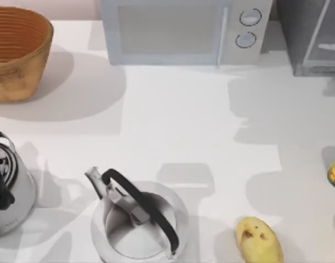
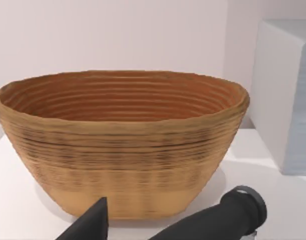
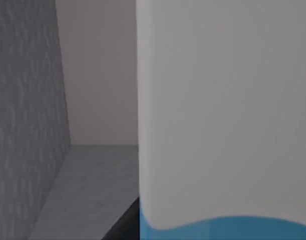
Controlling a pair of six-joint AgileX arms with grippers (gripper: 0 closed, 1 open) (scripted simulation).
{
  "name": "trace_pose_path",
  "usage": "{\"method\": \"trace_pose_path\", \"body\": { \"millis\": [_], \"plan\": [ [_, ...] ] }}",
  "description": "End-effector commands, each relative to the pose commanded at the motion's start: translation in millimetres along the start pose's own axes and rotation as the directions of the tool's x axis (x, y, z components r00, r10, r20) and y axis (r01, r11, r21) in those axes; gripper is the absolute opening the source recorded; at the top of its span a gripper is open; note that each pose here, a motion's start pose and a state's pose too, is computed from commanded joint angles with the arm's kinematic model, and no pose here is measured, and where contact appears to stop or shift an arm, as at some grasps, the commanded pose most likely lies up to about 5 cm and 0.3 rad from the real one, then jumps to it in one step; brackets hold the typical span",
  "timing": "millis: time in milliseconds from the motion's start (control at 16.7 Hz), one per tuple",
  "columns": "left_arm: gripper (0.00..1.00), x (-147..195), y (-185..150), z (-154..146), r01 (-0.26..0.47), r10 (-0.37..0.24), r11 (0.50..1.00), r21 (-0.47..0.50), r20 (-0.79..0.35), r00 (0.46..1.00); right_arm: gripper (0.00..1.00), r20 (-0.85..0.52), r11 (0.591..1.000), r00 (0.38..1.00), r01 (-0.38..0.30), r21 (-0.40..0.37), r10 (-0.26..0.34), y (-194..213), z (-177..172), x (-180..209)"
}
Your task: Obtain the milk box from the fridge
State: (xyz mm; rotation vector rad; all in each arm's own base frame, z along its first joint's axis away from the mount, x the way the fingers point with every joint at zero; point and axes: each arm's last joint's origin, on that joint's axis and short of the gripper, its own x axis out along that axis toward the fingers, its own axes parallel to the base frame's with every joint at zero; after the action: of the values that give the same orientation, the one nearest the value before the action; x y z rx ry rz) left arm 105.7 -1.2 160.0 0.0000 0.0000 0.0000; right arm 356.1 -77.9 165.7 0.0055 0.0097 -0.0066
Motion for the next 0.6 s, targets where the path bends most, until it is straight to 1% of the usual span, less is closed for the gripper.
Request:
{"method": "trace_pose_path", "body": {
  "millis": [180,300,420,600],
  "plan": [
    [1.00,0.0,0.0,0.0,0.000,0.000,1.000,0.000,0.000,1.000,0.00,0.005,1.000,1.000,-0.001,-0.005,0.001,6.7,14.6,-11.0],
    [1.00,0.0,0.0,0.0,0.000,0.000,1.000,0.000,0.000,1.000,0.00,0.010,1.000,1.000,-0.001,-0.009,0.001,14.2,30.3,-26.0],
    [1.00,0.0,0.0,0.0,0.000,0.000,1.000,0.000,0.000,1.000,0.00,0.016,1.000,1.000,0.001,-0.013,0.000,23.7,47.7,-48.4],
    [1.00,0.0,0.0,0.0,0.000,0.000,1.000,0.000,0.000,1.000,0.00,0.023,1.000,1.000,0.003,-0.016,-0.003,39.4,68.3,-94.4]
  ]
}}
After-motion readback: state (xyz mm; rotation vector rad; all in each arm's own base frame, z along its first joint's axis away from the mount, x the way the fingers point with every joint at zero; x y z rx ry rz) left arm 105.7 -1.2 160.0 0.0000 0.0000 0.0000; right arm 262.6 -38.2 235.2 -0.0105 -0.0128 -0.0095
